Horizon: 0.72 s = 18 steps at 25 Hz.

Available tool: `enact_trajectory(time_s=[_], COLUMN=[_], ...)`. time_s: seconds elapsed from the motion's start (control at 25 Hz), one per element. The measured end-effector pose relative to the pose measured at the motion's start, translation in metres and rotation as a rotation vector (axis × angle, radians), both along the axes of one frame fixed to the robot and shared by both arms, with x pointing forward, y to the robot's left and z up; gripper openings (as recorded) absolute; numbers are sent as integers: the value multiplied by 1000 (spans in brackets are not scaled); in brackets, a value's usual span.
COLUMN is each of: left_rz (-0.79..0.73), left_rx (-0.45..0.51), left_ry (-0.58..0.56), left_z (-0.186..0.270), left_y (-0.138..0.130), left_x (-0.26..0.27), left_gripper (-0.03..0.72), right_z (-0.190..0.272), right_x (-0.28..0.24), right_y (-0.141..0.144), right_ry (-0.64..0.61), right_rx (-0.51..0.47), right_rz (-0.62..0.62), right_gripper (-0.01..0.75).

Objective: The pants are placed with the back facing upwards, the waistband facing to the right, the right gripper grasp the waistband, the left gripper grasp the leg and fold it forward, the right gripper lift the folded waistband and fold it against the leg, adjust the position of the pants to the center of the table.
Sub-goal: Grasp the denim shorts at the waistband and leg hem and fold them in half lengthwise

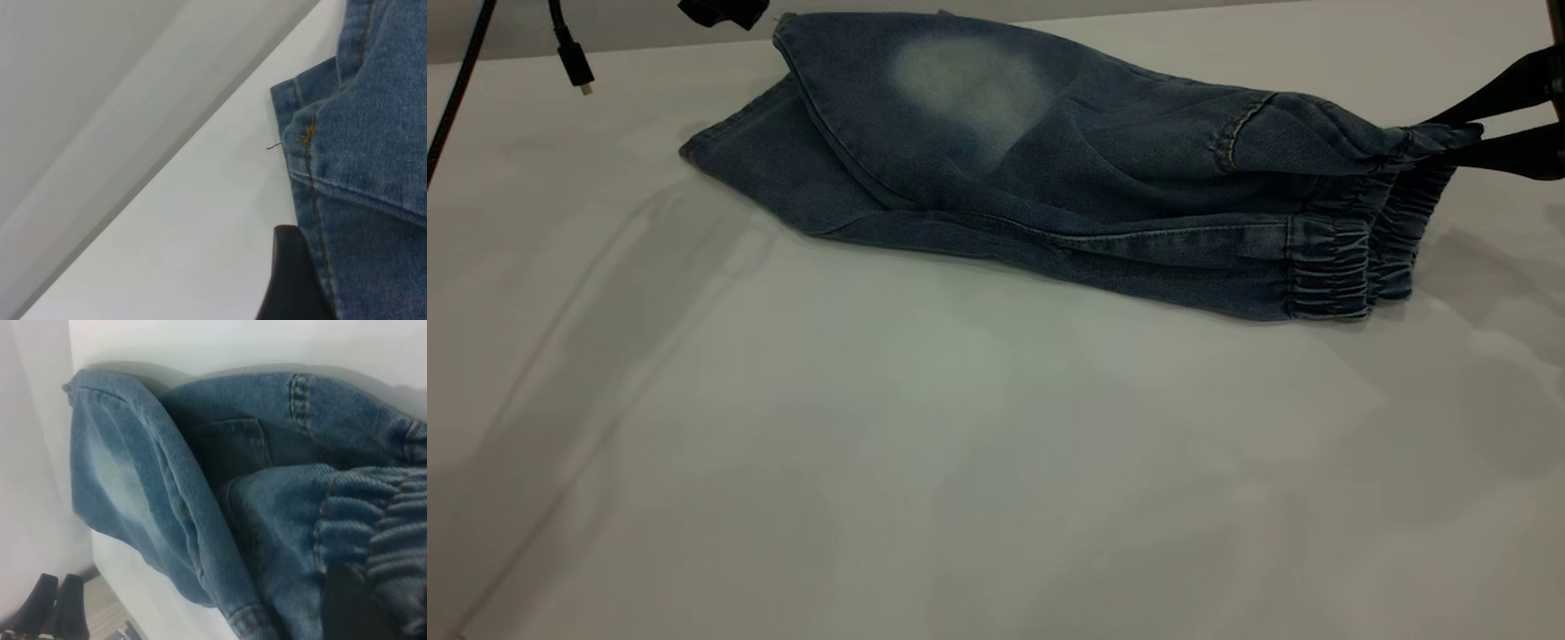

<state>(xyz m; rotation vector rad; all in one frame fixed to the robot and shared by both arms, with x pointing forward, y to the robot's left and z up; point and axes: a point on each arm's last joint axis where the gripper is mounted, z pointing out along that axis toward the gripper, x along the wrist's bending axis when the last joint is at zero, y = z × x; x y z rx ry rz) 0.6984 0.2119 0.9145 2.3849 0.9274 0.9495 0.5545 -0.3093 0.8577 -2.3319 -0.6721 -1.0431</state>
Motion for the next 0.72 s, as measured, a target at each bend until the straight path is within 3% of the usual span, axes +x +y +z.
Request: enact_trajectory(time_s=[0.12,0.48,0.72], left_rz=[1,25,25], left_rx=[-3,-28,-35], left_ry=[-3,-3,-37], left_z=[0,4,21], left_y=[0,0,0], left_x=[0,0,-1], left_gripper=[433,433,433], right_z=[0,6,14], right_x=[0,0,-3], right_y=[0,-1,6], right_ry=[-12,-130,-195], right_rx=[-11,-32,64], right_rz=[12,98,151], right_gripper=[137,506,563])
